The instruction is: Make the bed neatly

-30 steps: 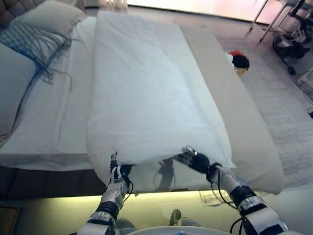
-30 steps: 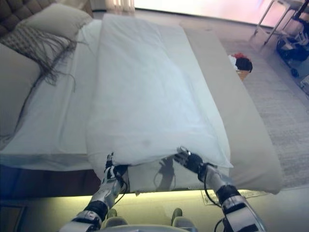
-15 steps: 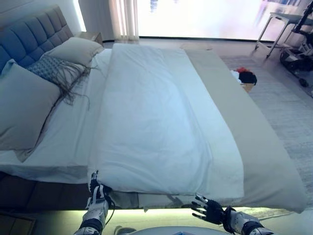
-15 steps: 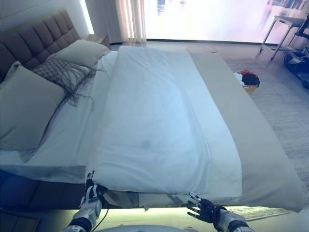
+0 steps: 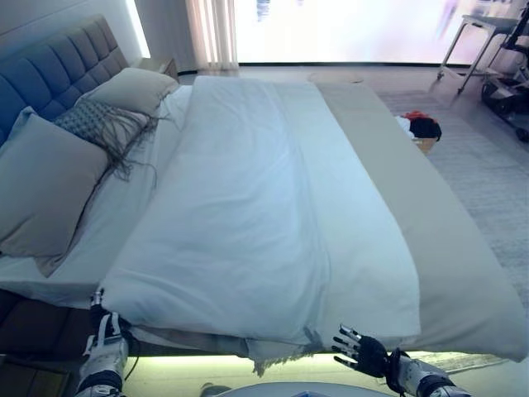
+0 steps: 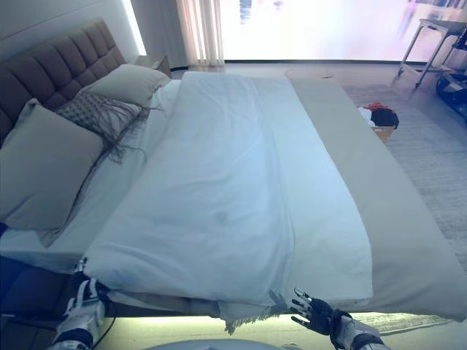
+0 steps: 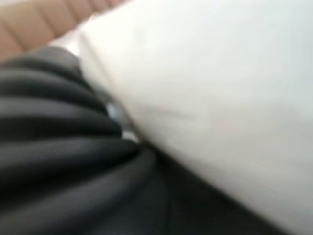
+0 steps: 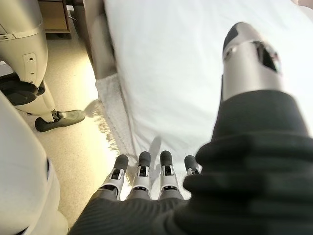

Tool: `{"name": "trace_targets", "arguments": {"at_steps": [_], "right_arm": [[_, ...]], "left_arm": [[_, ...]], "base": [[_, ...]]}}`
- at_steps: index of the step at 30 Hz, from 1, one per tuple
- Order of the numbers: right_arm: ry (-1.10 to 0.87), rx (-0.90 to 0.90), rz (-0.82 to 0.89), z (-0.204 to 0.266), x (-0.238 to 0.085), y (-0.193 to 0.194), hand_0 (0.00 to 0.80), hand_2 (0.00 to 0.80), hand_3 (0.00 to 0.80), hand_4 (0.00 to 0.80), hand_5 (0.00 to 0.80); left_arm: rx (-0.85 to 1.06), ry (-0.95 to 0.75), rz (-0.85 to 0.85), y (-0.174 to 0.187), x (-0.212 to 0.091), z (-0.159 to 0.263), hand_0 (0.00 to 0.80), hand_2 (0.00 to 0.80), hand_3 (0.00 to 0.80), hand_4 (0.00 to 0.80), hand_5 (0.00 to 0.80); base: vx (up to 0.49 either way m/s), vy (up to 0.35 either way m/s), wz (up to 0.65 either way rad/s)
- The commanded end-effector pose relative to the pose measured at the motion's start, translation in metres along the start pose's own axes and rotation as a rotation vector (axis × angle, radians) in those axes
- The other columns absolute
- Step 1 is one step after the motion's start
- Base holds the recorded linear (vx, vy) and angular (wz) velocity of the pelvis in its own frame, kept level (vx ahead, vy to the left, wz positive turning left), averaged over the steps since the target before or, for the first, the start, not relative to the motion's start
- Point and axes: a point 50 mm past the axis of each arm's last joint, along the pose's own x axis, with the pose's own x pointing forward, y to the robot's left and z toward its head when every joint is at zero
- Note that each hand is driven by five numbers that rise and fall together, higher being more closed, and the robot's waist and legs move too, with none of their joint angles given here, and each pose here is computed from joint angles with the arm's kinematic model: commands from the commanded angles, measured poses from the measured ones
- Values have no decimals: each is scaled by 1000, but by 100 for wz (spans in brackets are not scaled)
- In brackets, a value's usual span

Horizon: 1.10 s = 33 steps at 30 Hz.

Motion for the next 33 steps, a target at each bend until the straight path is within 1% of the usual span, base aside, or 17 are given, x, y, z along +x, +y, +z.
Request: {"name": "trace_targets", "arguments": {"at_steps": [1,4,7,10,12,15,18,20,23,26,29,31,33], "right_arm": [[-83,55,0,23,-1,1,0,0,0,0,0],[-101,63,-16,26,-6,-5,0,0,0,0,0],[-120,76,-28,28,-8,-8,0,0,0,0,0],[-154,100,-44,30,-8,-10,0,0,0,0,0],[-173,115,-27,32,-6,-7,0,0,0,0,0],[-198,124,21,39,-6,-1,0,0,0,0,0],[-219,108,58,47,-5,5,0,0,0,0,0],[-234,102,67,56,-4,10,0,0,0,0,0],[-261,91,81,73,-2,20,0,0,0,0,0],[-277,65,88,84,-2,26,0,0,0,0,0],[-274,53,76,88,-1,29,0,0,0,0,0],[-266,61,66,90,2,34,0,0,0,0,0],[-278,84,68,91,2,34,0,0,0,0,0]], "left_arm": [[18,-401,-11,-24,-17,125,800,800,800,800,800],[22,-393,-38,-30,-19,136,800,800,800,800,800],[11,-377,-57,-34,-17,136,800,800,800,800,800],[2,-331,-88,-47,-8,126,800,800,800,800,800],[-12,-307,-98,-53,-3,116,800,800,800,800,800],[-5,-258,-115,-54,6,90,800,800,800,800,800],[-21,-231,-110,-44,9,61,800,800,800,800,800],[-29,-214,-84,-36,8,53,800,800,800,800,800],[-44,-178,-22,-17,5,43,800,800,800,800,800],[-60,-150,23,-7,4,30,800,800,800,800,800],[-129,-162,57,1,2,25,800,800,800,800,800],[-194,-174,111,17,-5,16,800,800,800,800,800],[-211,-172,168,30,-10,5,800,800,800,800,800]], "base": [[-71,201,4],[-84,221,-1],[-117,222,-8],[-179,280,-7],[-207,288,-4],[-231,226,13],[-225,79,28],[-233,-9,13],[-237,-82,-26],[-238,-50,-45],[-288,-3,-3],[-345,26,-8],[-324,79,-15]]}}
